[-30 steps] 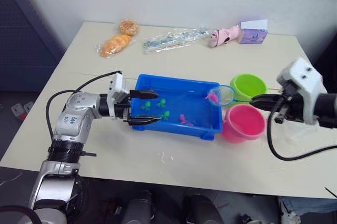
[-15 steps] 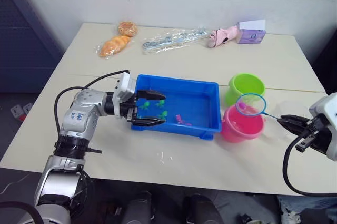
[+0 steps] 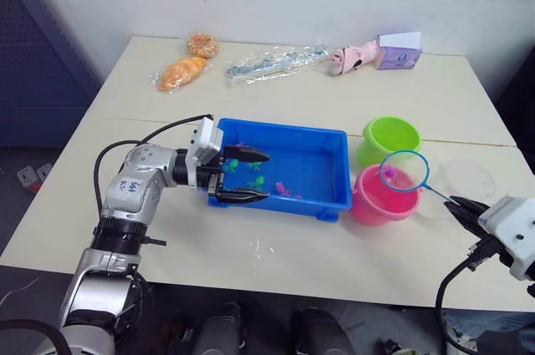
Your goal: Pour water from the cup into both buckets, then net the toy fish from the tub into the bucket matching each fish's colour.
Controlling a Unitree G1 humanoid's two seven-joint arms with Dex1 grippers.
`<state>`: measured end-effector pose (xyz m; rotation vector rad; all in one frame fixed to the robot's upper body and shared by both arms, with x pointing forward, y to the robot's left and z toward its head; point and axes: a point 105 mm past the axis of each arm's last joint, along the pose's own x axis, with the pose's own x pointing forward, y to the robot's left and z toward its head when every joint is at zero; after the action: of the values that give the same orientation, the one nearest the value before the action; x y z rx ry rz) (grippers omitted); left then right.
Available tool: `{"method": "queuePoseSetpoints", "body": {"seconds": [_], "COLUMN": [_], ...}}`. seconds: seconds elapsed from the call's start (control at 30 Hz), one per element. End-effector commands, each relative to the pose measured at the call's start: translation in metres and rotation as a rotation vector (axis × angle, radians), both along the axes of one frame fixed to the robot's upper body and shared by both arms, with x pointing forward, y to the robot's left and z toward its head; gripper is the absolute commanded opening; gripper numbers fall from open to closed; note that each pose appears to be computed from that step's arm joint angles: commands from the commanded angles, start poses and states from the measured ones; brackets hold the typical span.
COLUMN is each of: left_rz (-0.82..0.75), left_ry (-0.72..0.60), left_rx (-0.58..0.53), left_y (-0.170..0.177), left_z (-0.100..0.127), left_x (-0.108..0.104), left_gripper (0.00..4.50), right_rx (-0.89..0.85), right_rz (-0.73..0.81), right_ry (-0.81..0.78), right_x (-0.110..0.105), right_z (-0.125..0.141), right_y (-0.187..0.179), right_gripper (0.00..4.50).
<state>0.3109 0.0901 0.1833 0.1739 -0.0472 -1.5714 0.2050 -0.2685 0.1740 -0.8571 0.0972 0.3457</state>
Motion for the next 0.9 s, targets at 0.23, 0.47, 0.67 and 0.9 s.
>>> {"method": "queuePoseSetpoints", "body": {"seconds": [0.23, 0.47, 0.67, 0.9], "left_rz": [-0.012, -0.011, -0.011, 0.019], "left_ry": [-0.028, -0.049, -0.056, -0.057], "left_rx": [-0.028, -0.050, -0.056, -0.044], "left_y": [-0.007, -0.014, -0.016, -0.003], "left_z": [0.005, 0.008, 0.008, 0.006], "left_x": [-0.005, -0.002, -0.001, 0.000], "left_gripper": [4.47, 4.47, 4.47, 4.47], "right_rx": [-0.434, -0.719, -0.829, -0.512], "right_rz": [0.065, 0.179, 0.227, 0.159], "right_ry": [-0.229, -0.364, -0.396, -0.493], "right_x": [-0.004, -0.001, 0.003, 0.001], "right_z": [-0.001, -0.007, -0.013, 0.020], "right_y": [-0.003, -0.006, -0.012, -0.006], "right_gripper": [0.00, 0.00, 0.00, 0.00]}}
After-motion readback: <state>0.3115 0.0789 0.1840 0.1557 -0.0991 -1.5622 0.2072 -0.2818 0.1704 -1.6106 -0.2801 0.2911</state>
